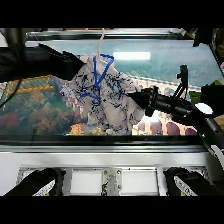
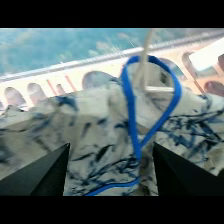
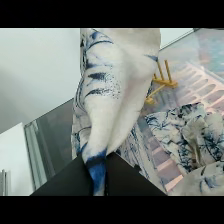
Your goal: Fold the clothes and pants, and hang the long-sleeved shirts on hangers.
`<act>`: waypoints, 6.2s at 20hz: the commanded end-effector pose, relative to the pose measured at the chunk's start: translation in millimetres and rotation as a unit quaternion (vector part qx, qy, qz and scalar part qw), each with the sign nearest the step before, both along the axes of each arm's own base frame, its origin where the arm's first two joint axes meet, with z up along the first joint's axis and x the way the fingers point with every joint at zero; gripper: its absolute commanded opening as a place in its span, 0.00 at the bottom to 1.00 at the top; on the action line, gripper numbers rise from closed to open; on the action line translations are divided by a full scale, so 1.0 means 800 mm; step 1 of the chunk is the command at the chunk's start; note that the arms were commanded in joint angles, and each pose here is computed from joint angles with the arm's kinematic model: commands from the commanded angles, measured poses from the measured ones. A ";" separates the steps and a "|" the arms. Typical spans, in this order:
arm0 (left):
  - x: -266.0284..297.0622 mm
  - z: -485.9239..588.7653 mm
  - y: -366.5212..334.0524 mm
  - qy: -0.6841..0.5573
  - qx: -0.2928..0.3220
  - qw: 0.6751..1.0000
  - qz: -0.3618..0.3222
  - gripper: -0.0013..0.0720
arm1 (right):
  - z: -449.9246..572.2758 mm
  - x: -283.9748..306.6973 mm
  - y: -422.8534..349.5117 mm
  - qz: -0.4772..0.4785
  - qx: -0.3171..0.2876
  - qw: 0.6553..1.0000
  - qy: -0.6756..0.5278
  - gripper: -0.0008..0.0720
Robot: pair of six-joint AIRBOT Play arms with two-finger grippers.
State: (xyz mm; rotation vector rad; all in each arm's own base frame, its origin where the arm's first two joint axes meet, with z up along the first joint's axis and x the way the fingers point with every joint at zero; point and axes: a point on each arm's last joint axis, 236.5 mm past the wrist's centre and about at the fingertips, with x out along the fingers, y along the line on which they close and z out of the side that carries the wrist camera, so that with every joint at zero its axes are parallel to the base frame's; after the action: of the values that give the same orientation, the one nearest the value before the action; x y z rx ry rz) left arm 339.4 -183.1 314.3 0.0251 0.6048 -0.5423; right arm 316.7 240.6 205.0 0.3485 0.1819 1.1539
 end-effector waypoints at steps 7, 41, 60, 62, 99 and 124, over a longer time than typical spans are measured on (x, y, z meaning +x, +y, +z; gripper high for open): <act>-0.013 0.018 0.082 0.003 -0.008 0.996 0.086 0.04 | 0.031 0.023 -0.016 -0.045 0.054 0.997 0.009 0.03; 0.046 -0.050 0.074 0.011 -0.021 0.994 0.104 0.04 | 0.353 -0.018 -0.672 -0.779 -0.104 0.617 -0.049 0.03; 0.046 -0.050 0.074 0.011 -0.021 0.994 0.103 0.04 | 0.366 -0.042 -0.687 -0.807 -0.125 0.576 -0.045 0.02; 0.046 -0.050 0.074 0.011 -0.021 0.994 0.103 0.04 | 0.367 -0.043 -0.685 -0.806 -0.125 0.576 -0.046 0.03; 0.045 -0.051 0.074 0.012 -0.021 0.994 0.103 0.04 | 0.345 0.039 -0.648 -0.768 -0.083 0.635 -0.028 0.03; 0.044 -0.051 0.068 0.012 -0.021 0.995 0.097 0.04 | 0.396 0.011 -0.756 -0.838 -0.149 0.504 -0.146 0.03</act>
State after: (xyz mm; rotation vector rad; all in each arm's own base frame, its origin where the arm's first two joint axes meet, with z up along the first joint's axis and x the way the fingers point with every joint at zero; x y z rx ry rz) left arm 374.9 -126.2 274.1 -0.0814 0.6102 -0.3609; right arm 327.9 -363.8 516.4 -0.0721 -0.2586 -0.8267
